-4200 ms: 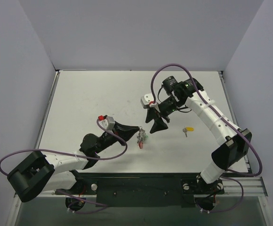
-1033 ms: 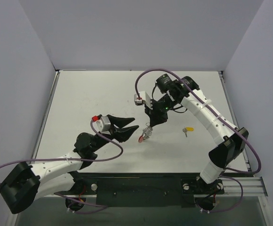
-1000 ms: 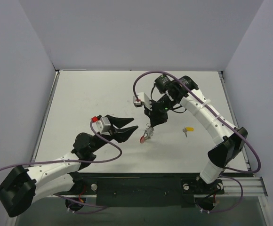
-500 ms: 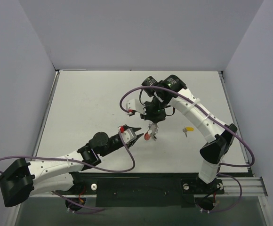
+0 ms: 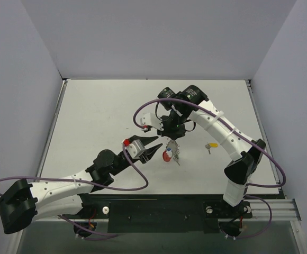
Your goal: Put the keys on the keyring
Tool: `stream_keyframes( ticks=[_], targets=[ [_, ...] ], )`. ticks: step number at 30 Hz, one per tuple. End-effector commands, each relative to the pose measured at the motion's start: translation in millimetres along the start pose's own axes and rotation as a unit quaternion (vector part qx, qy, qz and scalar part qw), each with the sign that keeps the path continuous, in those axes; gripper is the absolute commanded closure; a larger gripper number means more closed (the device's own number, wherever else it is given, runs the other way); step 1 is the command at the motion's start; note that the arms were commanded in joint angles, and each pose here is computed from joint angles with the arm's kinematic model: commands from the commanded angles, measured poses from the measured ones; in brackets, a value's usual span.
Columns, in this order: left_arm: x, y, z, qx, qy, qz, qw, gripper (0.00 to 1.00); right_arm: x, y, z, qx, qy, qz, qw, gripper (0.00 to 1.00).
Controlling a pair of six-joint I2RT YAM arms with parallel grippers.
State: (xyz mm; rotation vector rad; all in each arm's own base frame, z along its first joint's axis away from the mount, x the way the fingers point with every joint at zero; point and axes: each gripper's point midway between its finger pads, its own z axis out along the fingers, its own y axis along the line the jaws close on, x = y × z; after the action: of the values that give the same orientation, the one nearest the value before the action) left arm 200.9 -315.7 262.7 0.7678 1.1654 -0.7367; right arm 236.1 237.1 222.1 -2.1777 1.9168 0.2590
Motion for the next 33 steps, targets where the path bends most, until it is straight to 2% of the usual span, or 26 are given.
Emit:
stream_keyframes(
  ticks=[1, 6, 12, 21, 29, 33],
  targets=[
    [-30, -7, -9, 0.006, -0.035, -0.095, 0.995, 0.54, 34, 47, -16, -0.097, 0.064, 0.040, 0.992, 1.00],
    [-6, -18, -5, -0.007, 0.011, -0.115, 0.993, 0.48, 32, 45, -13, -0.101, 0.057, 0.059, 0.992, 1.00],
    [10, -19, 12, -0.017, 0.047, -0.099, 0.994, 0.48, 31, 45, -12, -0.101, 0.051, 0.068, 0.991, 1.00],
    [19, -20, 28, -0.032, 0.065, -0.092, 0.993, 0.49, 32, 44, -10, -0.104, 0.045, 0.078, 0.990, 1.00],
    [37, -19, 34, -0.053, 0.117, -0.066, 0.989, 0.64, 33, 44, -8, -0.107, 0.043, 0.086, 0.990, 1.00],
    [41, -18, 38, -0.060, 0.134, -0.062, 0.987, 0.79, 33, 43, -7, -0.106, 0.042, 0.089, 0.989, 1.00]
  ],
)
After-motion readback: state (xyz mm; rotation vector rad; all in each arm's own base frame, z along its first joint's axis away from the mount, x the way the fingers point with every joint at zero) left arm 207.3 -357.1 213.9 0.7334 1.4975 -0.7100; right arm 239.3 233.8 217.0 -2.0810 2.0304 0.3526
